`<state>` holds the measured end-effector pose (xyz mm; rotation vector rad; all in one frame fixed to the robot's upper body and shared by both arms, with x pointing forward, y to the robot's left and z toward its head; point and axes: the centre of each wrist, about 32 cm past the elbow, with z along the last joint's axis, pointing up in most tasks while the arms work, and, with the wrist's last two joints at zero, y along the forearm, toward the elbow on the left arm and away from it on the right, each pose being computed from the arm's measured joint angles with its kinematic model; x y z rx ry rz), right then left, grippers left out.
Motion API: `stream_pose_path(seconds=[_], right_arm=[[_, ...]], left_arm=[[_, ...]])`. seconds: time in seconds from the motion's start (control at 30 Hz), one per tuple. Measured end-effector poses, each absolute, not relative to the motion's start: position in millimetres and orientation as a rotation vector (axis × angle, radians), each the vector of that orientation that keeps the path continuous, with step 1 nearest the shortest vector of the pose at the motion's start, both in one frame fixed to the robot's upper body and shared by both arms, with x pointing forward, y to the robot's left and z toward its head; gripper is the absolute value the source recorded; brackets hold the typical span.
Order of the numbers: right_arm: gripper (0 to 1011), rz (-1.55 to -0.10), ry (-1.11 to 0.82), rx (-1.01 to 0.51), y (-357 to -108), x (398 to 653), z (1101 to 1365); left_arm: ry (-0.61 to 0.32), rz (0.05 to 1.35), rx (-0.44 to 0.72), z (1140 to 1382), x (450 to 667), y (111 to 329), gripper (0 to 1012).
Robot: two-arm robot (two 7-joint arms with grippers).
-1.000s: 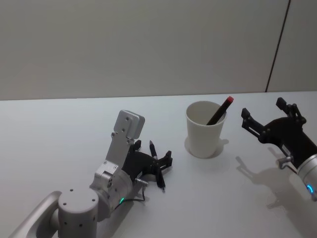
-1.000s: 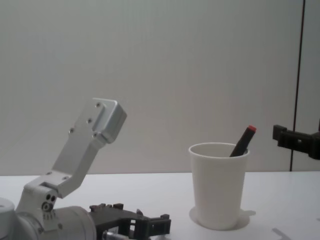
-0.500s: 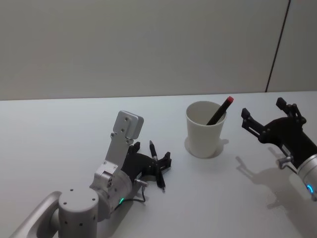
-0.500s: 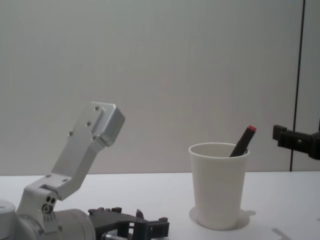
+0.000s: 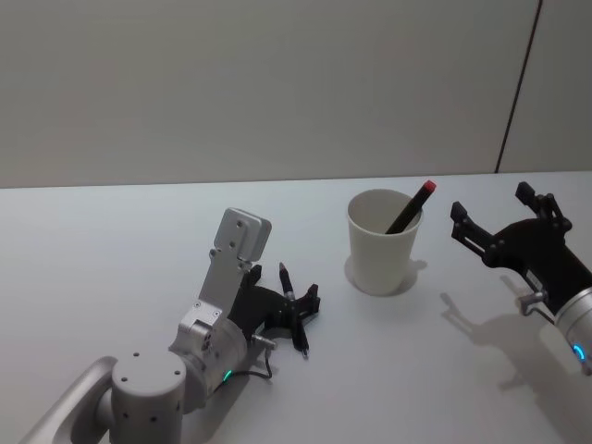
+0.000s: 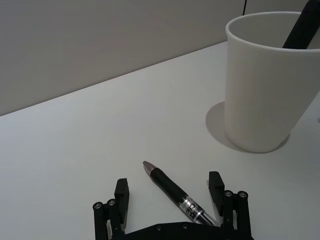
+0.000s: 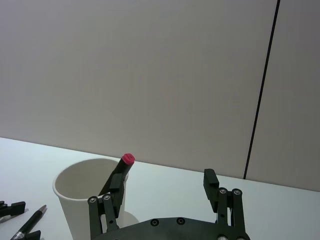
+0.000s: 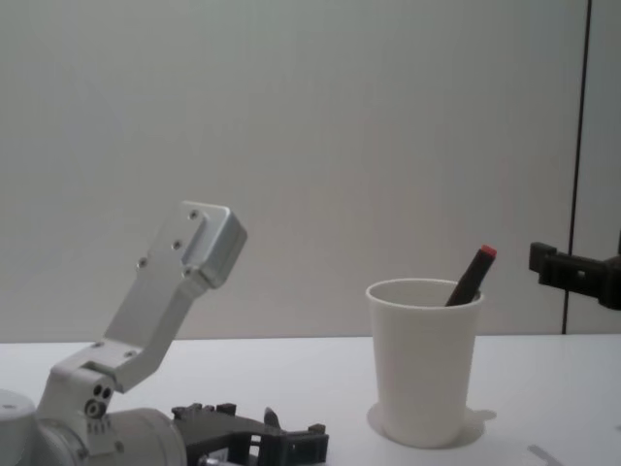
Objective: Place the pen into the pen holder.
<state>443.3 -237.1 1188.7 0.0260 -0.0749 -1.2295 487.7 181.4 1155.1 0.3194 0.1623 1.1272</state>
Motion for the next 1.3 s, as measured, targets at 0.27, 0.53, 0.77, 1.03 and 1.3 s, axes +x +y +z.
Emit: stream_pose_path(seconds=[0.27, 0.53, 0.77, 1.03, 1.3], right_arm=[[1001, -1.230, -0.075, 0.026, -237.1, 443.3, 1188.7], [1001, -1.229, -0.075, 0.026, -237.1, 443.3, 1188.7], [1001, -1.230, -0.075, 0.026, -237.1, 443.3, 1188.7], [1001, -1.230, -0.075, 0.026, -237.1, 443.3, 1188.7], [1001, -1.229, -0.075, 0.026, -237.1, 443.3, 1188.7]], left_arm=[[0.160, 1.123, 0.324, 1154.8, 487.8, 181.0, 855], [0.158, 1.123, 0.326, 1154.7, 487.9, 180.8, 795], [0.158, 1.124, 0.327, 1154.5, 487.9, 180.9, 751], [0.157, 1.124, 0.329, 1154.4, 487.9, 181.0, 705], [0.157, 1.124, 0.330, 1154.3, 487.9, 181.1, 654]])
